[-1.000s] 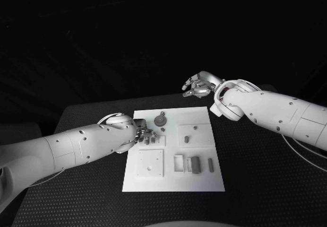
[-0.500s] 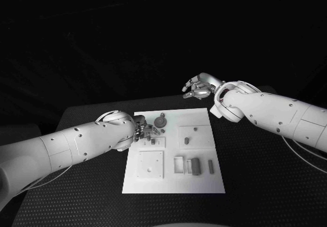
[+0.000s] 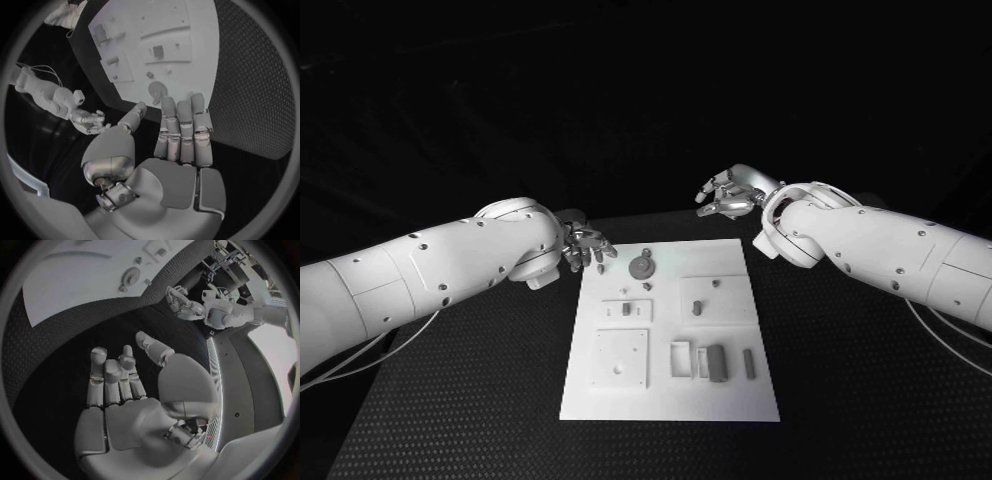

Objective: Assemble the parts on the task board

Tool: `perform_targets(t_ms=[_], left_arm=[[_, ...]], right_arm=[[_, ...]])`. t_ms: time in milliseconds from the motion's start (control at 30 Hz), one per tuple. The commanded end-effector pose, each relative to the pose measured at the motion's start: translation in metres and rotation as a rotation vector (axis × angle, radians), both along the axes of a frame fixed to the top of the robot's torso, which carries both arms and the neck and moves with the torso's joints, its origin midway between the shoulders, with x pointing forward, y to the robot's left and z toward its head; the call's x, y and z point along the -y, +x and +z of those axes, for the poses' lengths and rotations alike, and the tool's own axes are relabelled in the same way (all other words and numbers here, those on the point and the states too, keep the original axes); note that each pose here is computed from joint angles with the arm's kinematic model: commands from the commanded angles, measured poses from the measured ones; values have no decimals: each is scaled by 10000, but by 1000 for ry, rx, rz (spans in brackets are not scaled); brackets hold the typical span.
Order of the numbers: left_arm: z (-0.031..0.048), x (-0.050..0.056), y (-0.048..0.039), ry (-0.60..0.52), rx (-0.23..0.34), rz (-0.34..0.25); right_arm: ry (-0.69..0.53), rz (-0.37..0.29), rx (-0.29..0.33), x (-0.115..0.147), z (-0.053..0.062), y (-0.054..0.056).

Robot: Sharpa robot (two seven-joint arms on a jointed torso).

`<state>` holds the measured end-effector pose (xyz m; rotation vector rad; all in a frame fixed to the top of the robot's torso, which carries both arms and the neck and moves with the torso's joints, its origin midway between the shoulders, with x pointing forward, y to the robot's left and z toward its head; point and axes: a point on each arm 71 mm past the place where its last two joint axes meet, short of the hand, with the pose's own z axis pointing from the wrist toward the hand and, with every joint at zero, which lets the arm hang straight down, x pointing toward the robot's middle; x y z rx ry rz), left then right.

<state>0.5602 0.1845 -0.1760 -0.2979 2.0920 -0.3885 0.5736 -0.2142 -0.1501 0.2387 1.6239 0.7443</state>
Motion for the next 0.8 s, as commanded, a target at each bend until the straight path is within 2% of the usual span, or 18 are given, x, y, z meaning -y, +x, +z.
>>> perform_targets(t_ms=[33, 167, 367, 500, 533, 700, 800], left_arm=[[11, -61, 76, -19, 22, 16], [19, -151, 199, -20, 56, 62], [-13, -187, 319, -13, 70, 91], [-102, -179, 365, 9, 72, 93], [-150, -182, 381, 15, 66, 100], [-328, -178, 391, 45, 19, 99], [-409, -174, 388, 58, -7, 92]], right_arm=[[2, 7, -4, -1, -5, 3], [2, 8, -5, -7, -7, 6], [2, 10, -7, -22, -13, 7], [2, 13, -8, -34, -19, 7], [2, 14, -9, -41, -21, 7], [3, 18, -10, -66, -27, 9], [3, 19, -11, -73, -30, 9]])
